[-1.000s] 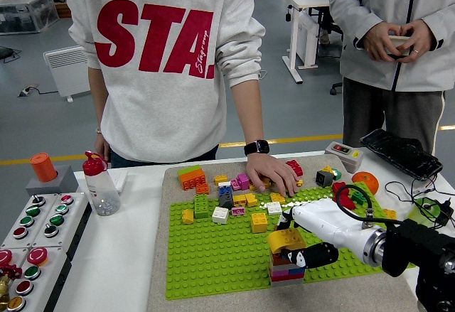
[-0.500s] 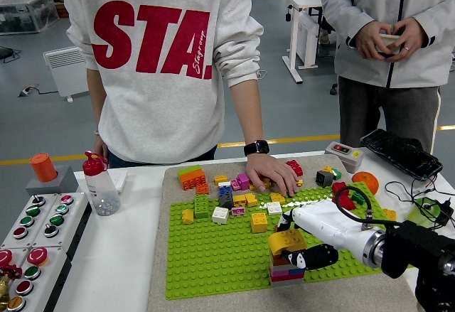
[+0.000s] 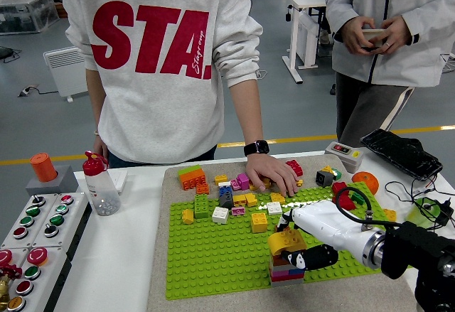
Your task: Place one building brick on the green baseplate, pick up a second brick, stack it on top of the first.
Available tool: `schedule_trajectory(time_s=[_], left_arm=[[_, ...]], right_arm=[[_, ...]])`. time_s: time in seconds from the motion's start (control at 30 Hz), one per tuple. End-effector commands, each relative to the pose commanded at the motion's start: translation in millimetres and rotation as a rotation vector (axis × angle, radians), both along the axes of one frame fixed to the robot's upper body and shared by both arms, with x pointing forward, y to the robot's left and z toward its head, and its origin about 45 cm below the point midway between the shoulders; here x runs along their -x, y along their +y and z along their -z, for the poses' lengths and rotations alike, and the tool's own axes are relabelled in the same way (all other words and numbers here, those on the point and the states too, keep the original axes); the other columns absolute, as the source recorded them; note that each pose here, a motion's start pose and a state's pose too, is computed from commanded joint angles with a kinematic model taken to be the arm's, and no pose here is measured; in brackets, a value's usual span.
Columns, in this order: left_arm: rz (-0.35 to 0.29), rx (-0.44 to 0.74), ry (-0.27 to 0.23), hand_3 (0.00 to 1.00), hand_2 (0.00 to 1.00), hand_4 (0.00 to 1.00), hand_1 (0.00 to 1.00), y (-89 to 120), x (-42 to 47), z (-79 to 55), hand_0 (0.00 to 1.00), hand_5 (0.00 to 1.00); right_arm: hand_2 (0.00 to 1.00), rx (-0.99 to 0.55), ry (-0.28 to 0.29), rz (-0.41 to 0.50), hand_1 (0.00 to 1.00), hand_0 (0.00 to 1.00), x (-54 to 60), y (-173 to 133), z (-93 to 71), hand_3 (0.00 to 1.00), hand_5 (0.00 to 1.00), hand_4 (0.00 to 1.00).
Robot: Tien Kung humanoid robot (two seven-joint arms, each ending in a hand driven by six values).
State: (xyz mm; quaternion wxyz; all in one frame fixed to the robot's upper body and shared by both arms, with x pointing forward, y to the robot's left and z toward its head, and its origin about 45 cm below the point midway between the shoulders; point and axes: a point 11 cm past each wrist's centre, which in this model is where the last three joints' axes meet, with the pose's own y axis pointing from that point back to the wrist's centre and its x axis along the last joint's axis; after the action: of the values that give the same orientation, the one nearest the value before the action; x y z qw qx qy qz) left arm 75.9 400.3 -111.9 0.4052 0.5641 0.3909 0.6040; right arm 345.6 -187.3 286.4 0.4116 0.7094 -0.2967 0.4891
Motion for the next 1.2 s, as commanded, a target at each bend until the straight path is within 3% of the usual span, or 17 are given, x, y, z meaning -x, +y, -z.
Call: schedule_trajectory(time_s=[1.2], left_arm=[[0.002, -0.002, -0.008, 0.576, 0.689, 0.294, 0.688, 0.6, -3.9, -0.9, 0.661, 0.998]], right_arm=[[0.760, 0.005, -0.002, 0.001, 0.683, 0.682, -0.6, 0.4, -1.0, 0.720, 0.335, 0.587]])
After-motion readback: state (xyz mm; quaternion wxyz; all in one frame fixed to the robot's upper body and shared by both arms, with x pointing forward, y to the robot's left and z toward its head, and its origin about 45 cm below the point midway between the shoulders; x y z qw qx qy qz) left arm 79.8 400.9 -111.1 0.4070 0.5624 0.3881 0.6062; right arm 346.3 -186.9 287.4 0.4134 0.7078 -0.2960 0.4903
